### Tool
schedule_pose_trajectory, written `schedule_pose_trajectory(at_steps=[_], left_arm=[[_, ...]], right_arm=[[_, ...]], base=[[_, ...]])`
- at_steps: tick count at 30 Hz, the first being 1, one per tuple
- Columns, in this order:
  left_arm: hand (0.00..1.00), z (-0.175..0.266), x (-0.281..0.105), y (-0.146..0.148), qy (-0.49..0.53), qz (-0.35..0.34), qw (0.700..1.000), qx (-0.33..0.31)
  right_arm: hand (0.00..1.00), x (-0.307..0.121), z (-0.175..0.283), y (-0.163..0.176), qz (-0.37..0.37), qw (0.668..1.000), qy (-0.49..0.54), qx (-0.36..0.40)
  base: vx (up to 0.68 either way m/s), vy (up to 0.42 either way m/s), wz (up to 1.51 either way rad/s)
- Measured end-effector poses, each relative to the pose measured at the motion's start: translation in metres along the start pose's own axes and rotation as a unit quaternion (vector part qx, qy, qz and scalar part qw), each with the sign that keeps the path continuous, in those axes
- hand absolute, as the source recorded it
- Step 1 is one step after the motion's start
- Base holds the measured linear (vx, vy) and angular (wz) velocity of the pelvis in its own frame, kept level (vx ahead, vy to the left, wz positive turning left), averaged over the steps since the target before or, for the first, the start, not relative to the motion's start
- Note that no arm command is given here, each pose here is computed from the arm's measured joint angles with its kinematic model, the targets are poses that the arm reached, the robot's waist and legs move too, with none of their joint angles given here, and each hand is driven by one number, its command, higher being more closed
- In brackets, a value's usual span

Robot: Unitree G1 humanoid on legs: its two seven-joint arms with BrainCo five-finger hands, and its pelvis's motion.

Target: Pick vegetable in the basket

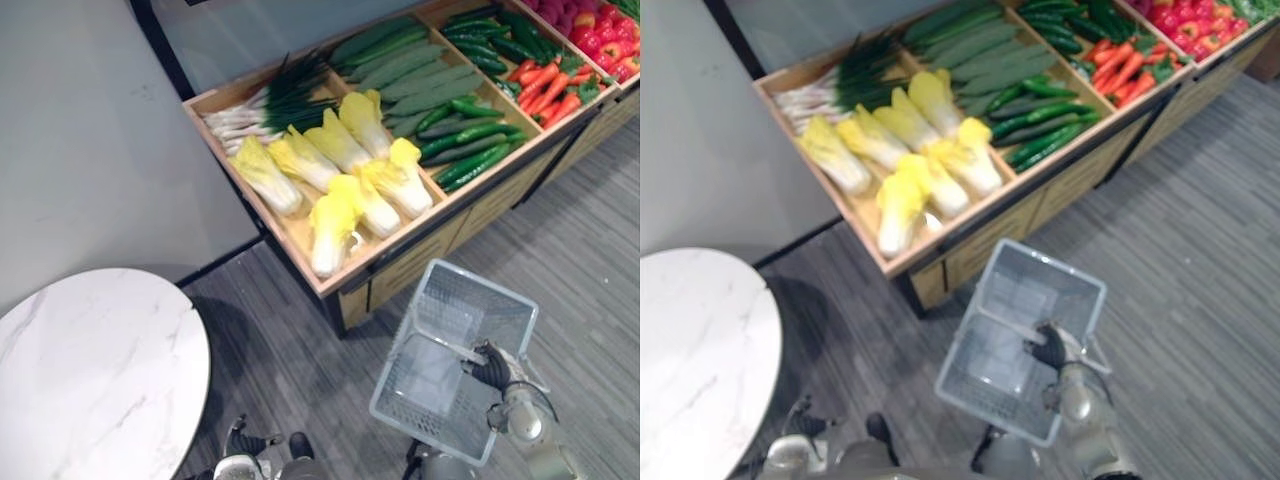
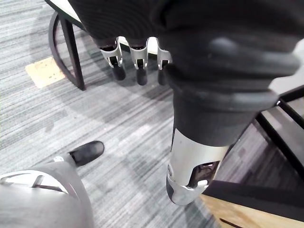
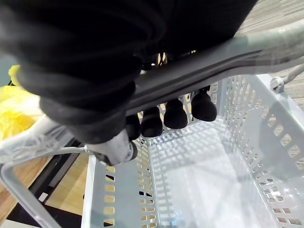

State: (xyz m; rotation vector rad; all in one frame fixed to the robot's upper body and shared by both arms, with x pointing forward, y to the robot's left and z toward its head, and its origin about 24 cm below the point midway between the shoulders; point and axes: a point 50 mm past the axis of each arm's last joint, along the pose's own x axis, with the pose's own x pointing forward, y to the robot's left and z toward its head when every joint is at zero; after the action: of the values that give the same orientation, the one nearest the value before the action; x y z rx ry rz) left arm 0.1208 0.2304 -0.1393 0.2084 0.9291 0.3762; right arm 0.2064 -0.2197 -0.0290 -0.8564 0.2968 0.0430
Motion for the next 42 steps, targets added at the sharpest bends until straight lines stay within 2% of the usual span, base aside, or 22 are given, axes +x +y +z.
schedule_pose_trajectory(at_steps=[12, 17, 21, 30, 37, 39, 42], left_arm=[[0.00, -0.003, 0.000, 0.001, 0.005, -0.016, 1.000, -0.005], [0.00, -0.010, -0.002, 0.007, 0.015, -0.003, 1.000, -0.002], [0.00, -0.026, -0.006, 0.009, 0.044, 0.001, 0.999, 0.002], [0.00, -0.027, -0.008, 0.006, 0.045, 0.003, 0.999, -0.015], [0.00, -0.035, -0.013, -0.005, 0.058, -0.003, 0.998, -0.024], [0.00, -0.029, -0.010, 0.007, 0.045, 0.015, 0.999, -0.016], [0.00, -0.023, -0.006, 0.013, 0.036, 0.024, 0.999, -0.012]], right_arm=[[1.00, -0.019, -0.059, -0.026, -0.088, 0.986, 0.132, 0.057], [1.00, -0.023, -0.063, -0.025, -0.109, 0.980, 0.151, 0.069], [1.00, -0.033, -0.071, -0.021, -0.104, 0.978, 0.166, 0.065], [1.00, -0.042, -0.082, -0.036, -0.137, 0.970, 0.191, 0.062], [1.00, -0.042, -0.086, -0.035, -0.140, 0.967, 0.203, 0.060], [1.00, -0.041, -0.082, -0.022, -0.119, 0.970, 0.200, 0.066], [1.00, -0.038, -0.081, -0.023, -0.123, 0.971, 0.196, 0.067]], base=[[-0.02, 0.019, 0.02], [0.00, 0.003, -0.06], [0.07, -0.100, -0.07], [0.10, -0.096, -0.18], [0.23, 0.219, -0.33], [0.31, 0.264, -0.15], [0.28, 0.215, -0.08]])
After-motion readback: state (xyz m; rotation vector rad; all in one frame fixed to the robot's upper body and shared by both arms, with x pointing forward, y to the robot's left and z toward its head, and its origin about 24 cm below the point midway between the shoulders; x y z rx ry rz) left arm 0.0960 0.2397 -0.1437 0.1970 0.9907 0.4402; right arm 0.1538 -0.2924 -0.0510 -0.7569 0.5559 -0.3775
